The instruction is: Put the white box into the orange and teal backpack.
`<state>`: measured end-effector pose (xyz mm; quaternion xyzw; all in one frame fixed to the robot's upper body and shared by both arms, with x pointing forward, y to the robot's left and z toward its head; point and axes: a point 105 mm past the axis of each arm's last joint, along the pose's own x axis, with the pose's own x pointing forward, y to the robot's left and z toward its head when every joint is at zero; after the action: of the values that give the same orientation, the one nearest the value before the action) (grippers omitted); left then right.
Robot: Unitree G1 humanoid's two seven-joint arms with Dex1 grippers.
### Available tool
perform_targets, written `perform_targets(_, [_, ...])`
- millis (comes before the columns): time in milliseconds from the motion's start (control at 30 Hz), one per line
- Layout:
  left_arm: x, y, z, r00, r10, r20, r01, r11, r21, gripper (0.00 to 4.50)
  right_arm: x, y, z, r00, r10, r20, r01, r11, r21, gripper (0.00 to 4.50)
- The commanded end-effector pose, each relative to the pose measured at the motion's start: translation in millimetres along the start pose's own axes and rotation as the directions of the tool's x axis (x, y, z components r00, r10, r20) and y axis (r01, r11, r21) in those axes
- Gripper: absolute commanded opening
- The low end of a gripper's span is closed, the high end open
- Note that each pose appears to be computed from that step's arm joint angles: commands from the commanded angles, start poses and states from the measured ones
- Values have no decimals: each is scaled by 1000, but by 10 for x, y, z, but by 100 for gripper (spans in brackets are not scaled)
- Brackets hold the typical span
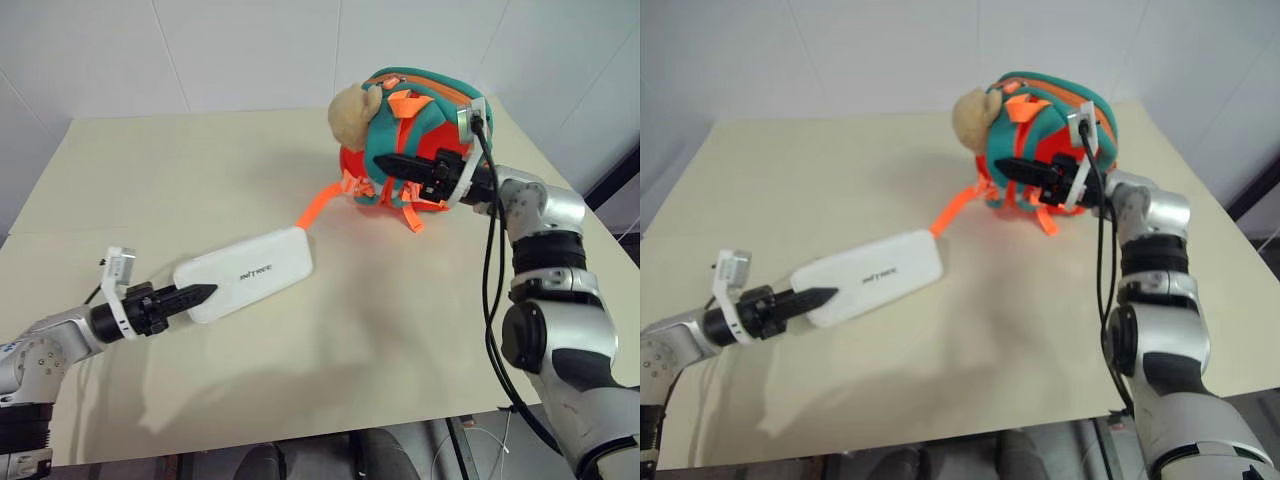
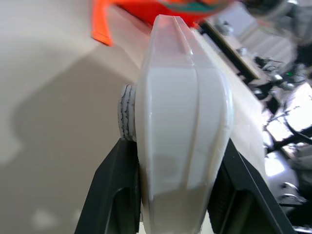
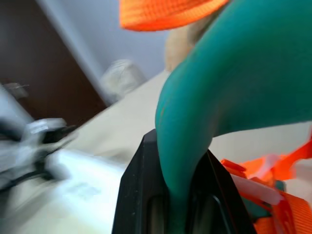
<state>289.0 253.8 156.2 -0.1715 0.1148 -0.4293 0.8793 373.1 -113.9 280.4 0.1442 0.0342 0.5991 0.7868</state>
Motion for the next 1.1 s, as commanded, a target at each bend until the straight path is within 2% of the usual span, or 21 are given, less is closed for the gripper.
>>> perform_targets(33, [-109, 51, 183, 999, 9, 46, -14, 995, 94, 129, 22, 596, 183, 983, 184, -19, -185, 983, -4, 54])
perform_targets(233, [-135, 146, 202, 995, 32, 96, -43, 993, 114, 129, -131, 1166, -72, 932, 344, -111, -323, 931, 173, 54])
perform_targets(400, [-219, 171, 147, 994, 45, 104, -57, 992, 115, 129, -381, 1385, -356, 889, 419, -185, -354, 885, 303, 54])
perform_targets(567, [-232, 72, 166, 992, 25, 122, -43, 987, 152, 129, -492, 1363, -483, 902, 372, -218, -273, 885, 378, 54])
perform_targets(667, [-239, -27, 242, 989, 7, 145, -35, 981, 192, 129, -484, 1141, -484, 942, 272, -197, -180, 903, 389, 54])
perform_targets(767, [-275, -212, 440, 979, -48, 199, 4, 977, 214, 129, -488, 974, -534, 958, 206, -200, -113, 911, 396, 54])
perform_targets(1100, [-401, -817, 892, 932, -197, 305, 95, 943, 319, 129, -328, 919, -712, 947, 255, -196, -155, 895, 417, 54])
